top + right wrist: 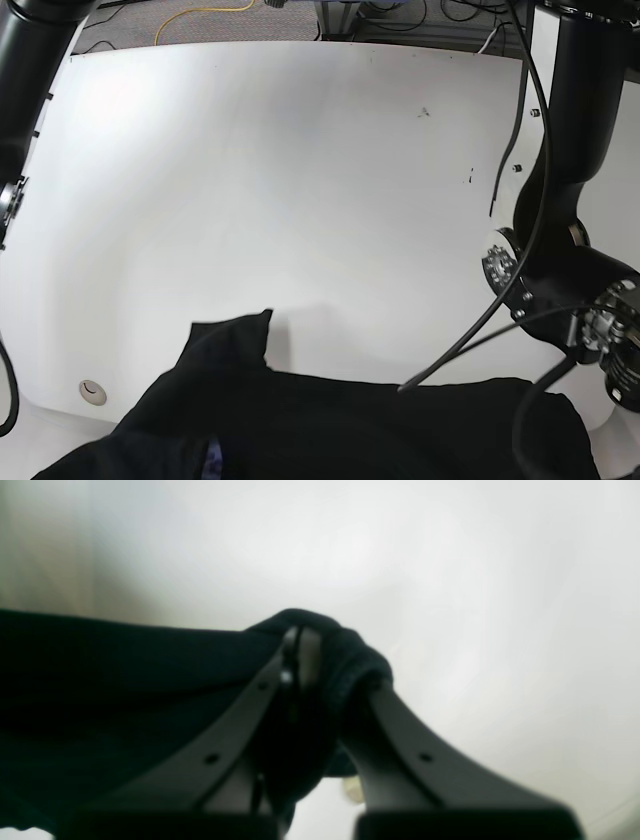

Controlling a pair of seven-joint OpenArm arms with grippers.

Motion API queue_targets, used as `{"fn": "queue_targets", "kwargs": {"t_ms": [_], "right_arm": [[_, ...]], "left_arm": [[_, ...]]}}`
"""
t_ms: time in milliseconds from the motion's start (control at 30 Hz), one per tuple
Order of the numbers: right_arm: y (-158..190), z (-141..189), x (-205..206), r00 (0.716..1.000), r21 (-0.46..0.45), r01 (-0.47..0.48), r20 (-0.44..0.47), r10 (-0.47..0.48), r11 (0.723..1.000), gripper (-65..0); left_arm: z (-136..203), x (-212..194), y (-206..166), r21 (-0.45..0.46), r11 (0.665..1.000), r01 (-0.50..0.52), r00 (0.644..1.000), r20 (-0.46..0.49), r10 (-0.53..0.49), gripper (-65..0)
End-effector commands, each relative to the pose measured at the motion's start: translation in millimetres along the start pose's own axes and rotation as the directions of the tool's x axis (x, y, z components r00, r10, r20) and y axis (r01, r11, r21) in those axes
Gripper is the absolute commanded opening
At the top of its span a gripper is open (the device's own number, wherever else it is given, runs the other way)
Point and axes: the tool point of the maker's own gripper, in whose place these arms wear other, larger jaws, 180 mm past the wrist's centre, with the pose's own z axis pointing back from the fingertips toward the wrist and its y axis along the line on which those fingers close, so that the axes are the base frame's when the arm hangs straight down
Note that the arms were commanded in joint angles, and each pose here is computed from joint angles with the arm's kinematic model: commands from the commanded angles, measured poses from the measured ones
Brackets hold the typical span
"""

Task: Fold the T-shirt properly
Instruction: 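Lift the shirt with both grippers and stretch it between them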

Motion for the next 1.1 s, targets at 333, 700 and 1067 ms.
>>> {"fn": "queue_targets", "kwargs": {"t_ms": [333,700,1067], "right_arm": [[-24,23,-8,0.999,0.007,0.036,-0.014,-0.036,0.999,-65.0],[-19,48,-113,0.967,0.046,0.217,-0.143,-0.209,0.975,-65.0],[29,102,-231,0.907,0.036,0.313,-0.308,-0.287,0.949,-65.0]], "left_arm": [[-3,35,19,0.033,0.999,0.015,0.997,0.076,-0.018,-65.0],[22,-51,13,0.0,0.999,0.05,0.996,-0.07,-0.05,-65.0],[81,-162,13,-0.046,0.991,0.13,0.938,-0.32,-0.137,-65.0]]}}
